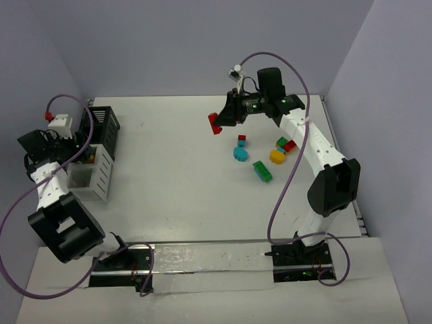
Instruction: Sort the legos into containers by color
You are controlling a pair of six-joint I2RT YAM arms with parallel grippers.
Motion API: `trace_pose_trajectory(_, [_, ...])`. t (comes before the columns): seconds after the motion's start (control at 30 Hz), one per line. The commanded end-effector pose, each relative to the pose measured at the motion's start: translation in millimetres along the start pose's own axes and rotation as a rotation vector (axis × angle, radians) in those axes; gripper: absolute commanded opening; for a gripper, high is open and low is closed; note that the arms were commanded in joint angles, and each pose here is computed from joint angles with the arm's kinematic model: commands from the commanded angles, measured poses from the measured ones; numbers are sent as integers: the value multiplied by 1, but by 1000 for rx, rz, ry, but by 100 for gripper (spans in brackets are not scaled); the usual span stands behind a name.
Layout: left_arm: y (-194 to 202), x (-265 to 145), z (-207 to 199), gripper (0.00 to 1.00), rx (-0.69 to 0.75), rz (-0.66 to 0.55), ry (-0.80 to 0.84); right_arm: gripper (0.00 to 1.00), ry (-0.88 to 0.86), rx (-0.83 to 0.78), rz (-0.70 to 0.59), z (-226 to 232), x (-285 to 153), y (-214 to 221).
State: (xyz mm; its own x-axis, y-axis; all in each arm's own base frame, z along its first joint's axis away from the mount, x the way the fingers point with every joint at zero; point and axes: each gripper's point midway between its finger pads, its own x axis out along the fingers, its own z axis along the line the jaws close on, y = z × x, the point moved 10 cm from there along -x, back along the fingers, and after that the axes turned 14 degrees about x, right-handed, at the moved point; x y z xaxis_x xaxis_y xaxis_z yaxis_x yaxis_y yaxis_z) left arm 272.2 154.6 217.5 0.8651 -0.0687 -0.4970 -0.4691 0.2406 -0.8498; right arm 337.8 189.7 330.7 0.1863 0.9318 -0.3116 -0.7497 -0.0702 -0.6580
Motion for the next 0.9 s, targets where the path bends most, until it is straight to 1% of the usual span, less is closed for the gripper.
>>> trace_pose_trajectory(0.0, [-17, -15, 8, 80, 47, -55, -11, 0, -7, -69, -19, 9, 1, -11])
trace_pose_trajectory(0.07, [-27, -25, 6, 81, 54, -82, 13, 0, -12, -77, -15, 10, 3, -11])
trace_pose_trajectory(0.2, [-73, -46, -7, 81, 59, -237, 168, 0, -71, -87, -21, 16, 9, -7])
trace_pose_trajectory(0.27, [-116, -54, -30, 80, 67, -337, 363, 0, -133, -109, -24, 22, 17, -6])
trace_pose_trajectory(0.33, [-142, -51, -62, 79, 98, -386, 558, 0, -195, -120, 5, 29, 26, -3])
trace_pose_trajectory(0.47, [-165, -47, -117, 79, 102, -438, 819, 0, -289, -159, 36, 42, 42, -2])
trace_pose_trajectory(0.5, [-169, -48, -127, 79, 111, -447, 855, 0, -302, -164, 43, 46, 45, -1])
trace_pose_trajectory(0.57, [-173, -47, -142, 79, 151, -466, 873, 0, -316, -104, 62, 49, 51, -3])
trace_pose_trajectory(0.63, [-176, -52, -158, 80, 260, -527, 858, 0, -378, -46, 63, 53, 56, -3])
trace_pose_trajectory(0.7, [-176, -55, -167, 81, 315, -550, 867, 0, -409, -35, 74, 56, 57, 2])
trace_pose_trajectory(0.77, [-180, -58, -178, 81, 419, -599, 908, 0, -442, -55, 120, 62, 61, 7])
trace_pose_trajectory(0.87, [-181, -68, -192, 81, 613, -680, 967, 0, -475, -77, 192, 64, 66, 13])
